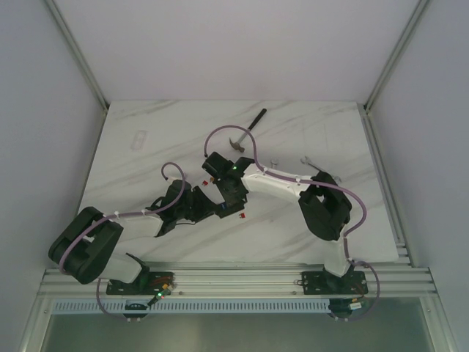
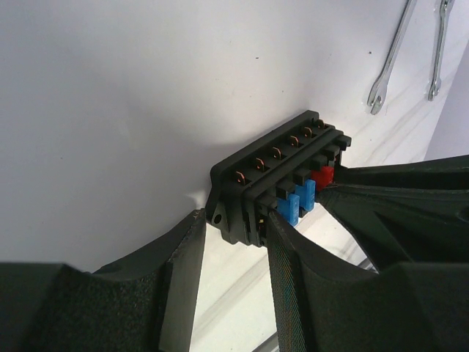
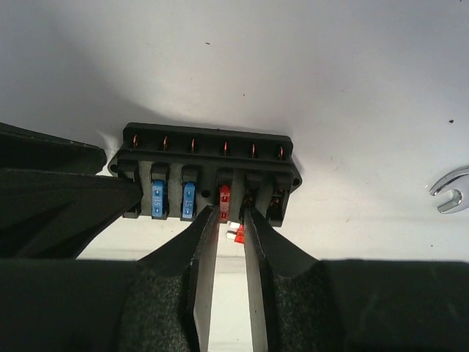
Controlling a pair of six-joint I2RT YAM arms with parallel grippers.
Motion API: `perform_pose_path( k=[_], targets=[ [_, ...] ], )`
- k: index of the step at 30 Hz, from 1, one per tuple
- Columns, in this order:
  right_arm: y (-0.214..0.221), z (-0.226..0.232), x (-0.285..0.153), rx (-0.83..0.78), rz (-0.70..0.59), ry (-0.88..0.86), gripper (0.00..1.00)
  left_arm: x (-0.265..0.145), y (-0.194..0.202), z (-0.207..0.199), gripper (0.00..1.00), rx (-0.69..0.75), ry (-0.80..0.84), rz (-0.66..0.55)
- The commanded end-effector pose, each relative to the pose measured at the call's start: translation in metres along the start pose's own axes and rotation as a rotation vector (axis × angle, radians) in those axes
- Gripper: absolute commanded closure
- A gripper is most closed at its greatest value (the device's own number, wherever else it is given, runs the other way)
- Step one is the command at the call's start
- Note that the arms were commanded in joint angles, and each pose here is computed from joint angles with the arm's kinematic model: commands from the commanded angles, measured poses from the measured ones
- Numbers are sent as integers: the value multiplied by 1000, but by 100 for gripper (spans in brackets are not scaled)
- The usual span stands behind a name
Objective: Snap on the fuse box
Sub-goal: Install the fuse at the fuse box base.
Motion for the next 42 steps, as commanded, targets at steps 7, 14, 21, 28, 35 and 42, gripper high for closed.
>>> perform_pose_path(
  k=[7,14,21,28,35,42],
  targets=[
    [-10,-5,-11,44,-20,-8,79,-2,14,37,52,-3,-192,48],
    [-10,-6,-4,48,-7,-8,81,-1,15,37,52,-1,-195,51],
    [-3,-3,7,30,44,-30,85,-1,14,37,52,0,-194,51],
    [12,-2,23,-4,140,-26,100,1,14,36,52,1,-196,59],
    [26,-1,42,-42,225,3,100,2,14,36,52,0,-200,61],
    [39,8,62,-76,295,-16,100,3,15,38,52,1,-209,67]
  ],
)
Point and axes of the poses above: each gripper's point midway between its finger pads, its own x axis out along the fingers, its own z axis along the line the jaws close on, y = z × x, the point moved 9 cm from there along -x, back along the fingers
